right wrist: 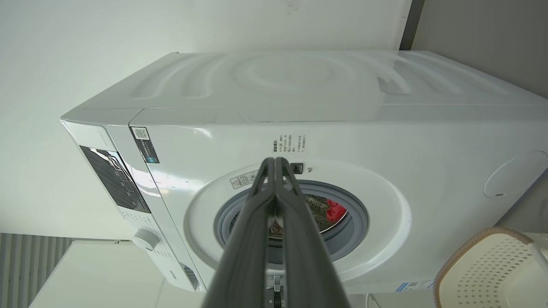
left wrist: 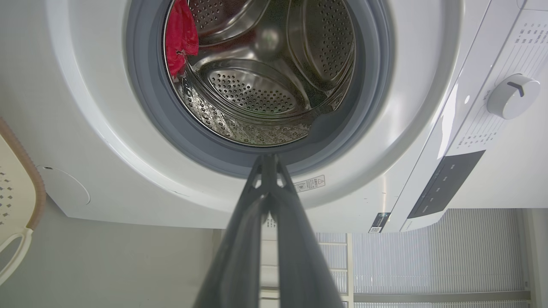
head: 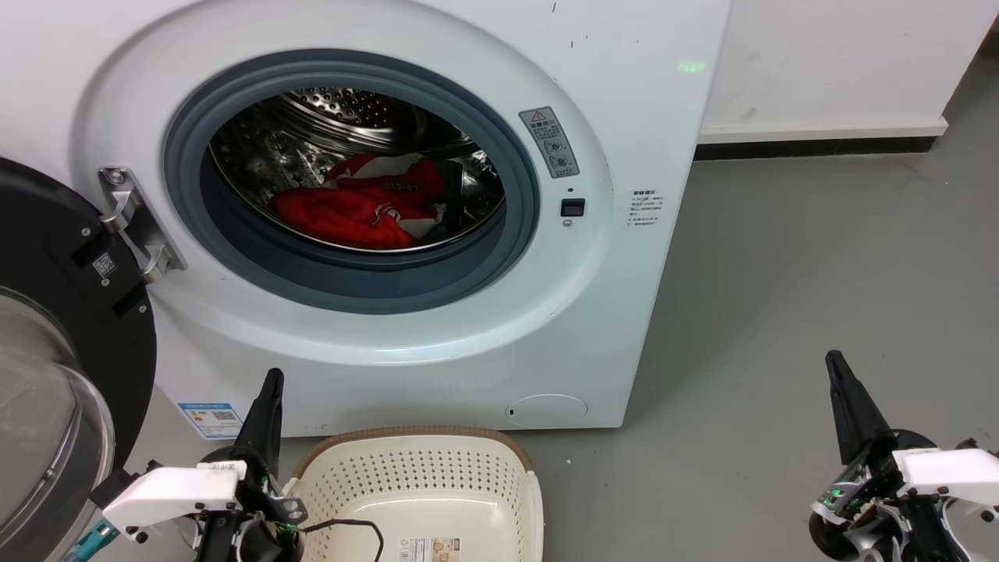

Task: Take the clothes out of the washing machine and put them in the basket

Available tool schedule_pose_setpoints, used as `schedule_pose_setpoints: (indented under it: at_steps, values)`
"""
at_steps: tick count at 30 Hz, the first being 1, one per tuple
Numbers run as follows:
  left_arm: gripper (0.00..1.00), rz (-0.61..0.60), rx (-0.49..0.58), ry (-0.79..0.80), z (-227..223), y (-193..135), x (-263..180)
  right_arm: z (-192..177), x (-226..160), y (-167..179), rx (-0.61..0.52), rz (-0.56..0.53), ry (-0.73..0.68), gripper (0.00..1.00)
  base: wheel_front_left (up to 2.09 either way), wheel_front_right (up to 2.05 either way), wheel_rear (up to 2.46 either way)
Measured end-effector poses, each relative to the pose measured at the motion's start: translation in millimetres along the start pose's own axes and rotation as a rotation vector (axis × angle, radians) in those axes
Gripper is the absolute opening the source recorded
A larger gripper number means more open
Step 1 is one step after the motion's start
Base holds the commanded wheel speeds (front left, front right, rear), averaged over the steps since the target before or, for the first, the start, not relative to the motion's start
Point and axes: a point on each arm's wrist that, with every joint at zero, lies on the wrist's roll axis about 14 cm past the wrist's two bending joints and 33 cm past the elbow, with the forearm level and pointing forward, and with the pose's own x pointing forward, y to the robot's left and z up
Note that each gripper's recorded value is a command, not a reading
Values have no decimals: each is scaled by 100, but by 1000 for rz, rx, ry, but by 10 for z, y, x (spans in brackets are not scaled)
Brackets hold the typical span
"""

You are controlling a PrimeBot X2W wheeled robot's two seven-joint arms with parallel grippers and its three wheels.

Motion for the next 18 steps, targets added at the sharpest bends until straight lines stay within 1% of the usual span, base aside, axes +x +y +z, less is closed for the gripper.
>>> schedule_pose_setpoints:
  at_steps: [18]
  values:
    - [0,0,0,0,0,0,0,-1,0,0,0,0,0,0,0,0,0]
